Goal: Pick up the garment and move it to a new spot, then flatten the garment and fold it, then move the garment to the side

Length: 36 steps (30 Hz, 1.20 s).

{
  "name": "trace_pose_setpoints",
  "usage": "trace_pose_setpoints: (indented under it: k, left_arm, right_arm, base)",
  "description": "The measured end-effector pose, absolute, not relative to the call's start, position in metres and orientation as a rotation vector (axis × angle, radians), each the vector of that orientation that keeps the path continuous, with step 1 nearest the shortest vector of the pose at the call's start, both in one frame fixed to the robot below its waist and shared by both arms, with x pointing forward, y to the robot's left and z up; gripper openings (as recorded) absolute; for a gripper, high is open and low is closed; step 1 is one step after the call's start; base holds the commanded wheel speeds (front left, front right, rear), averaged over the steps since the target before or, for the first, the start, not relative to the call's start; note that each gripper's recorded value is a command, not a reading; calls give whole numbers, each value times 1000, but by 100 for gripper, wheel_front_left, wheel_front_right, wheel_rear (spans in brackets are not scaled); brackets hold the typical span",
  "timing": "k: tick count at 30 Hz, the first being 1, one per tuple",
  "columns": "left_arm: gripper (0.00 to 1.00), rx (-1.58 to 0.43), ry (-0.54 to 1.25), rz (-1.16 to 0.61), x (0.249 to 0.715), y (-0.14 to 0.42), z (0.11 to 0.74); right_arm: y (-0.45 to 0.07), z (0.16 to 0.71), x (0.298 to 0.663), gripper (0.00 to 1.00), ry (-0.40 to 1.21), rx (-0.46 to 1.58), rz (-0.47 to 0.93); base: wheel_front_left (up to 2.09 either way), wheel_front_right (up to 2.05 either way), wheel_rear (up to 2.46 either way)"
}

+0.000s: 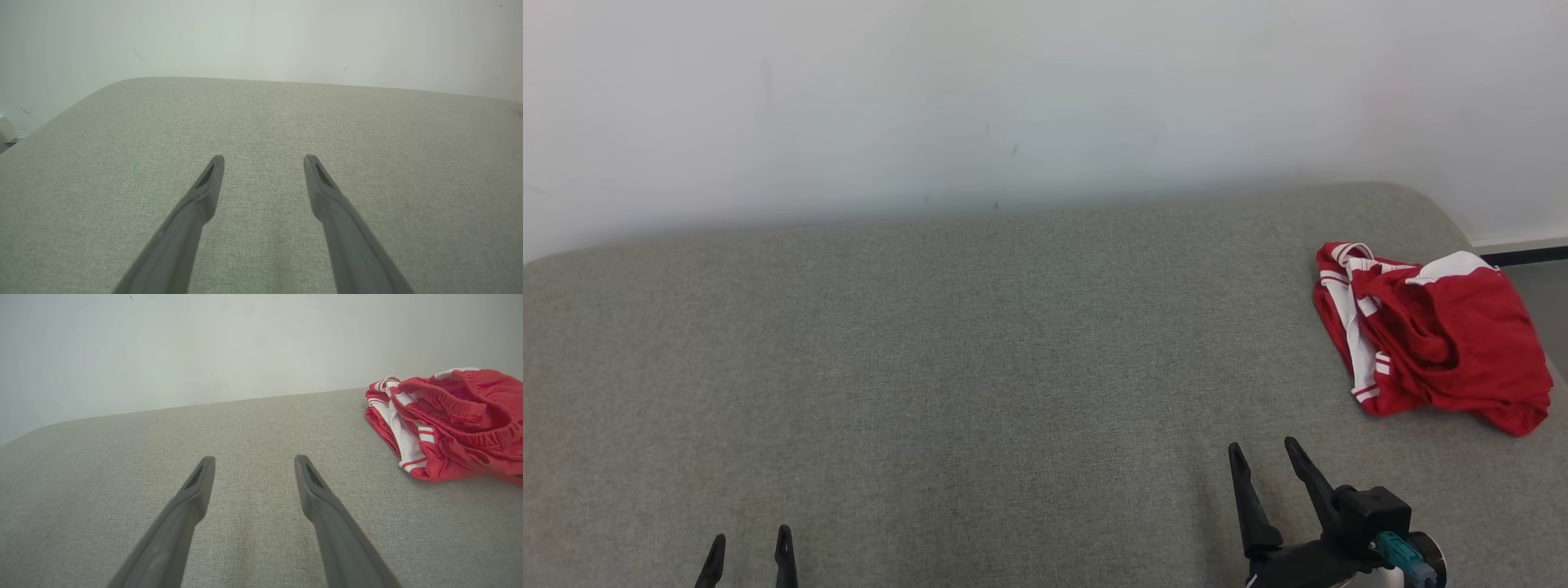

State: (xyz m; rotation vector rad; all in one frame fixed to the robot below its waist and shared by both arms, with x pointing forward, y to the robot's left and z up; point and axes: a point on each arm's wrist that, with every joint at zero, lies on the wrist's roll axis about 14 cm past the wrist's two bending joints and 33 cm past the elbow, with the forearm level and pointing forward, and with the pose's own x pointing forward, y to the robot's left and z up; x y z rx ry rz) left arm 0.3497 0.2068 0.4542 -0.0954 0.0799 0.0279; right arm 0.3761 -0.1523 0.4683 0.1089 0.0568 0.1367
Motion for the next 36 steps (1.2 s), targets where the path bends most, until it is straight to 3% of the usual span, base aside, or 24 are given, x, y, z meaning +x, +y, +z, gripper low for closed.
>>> trace_pose_setpoints:
  k: [35,36]
  left_arm:
    - [100,-101,105,23,347,204,446]
    - [0,-103,105,23,347,203,446]
  right_arm:
    - [-146,455,370,100,99,127,152]
    - [-146,455,370,0,99,127,152]
  base:
    - [0,0,0]
    - [0,0,0]
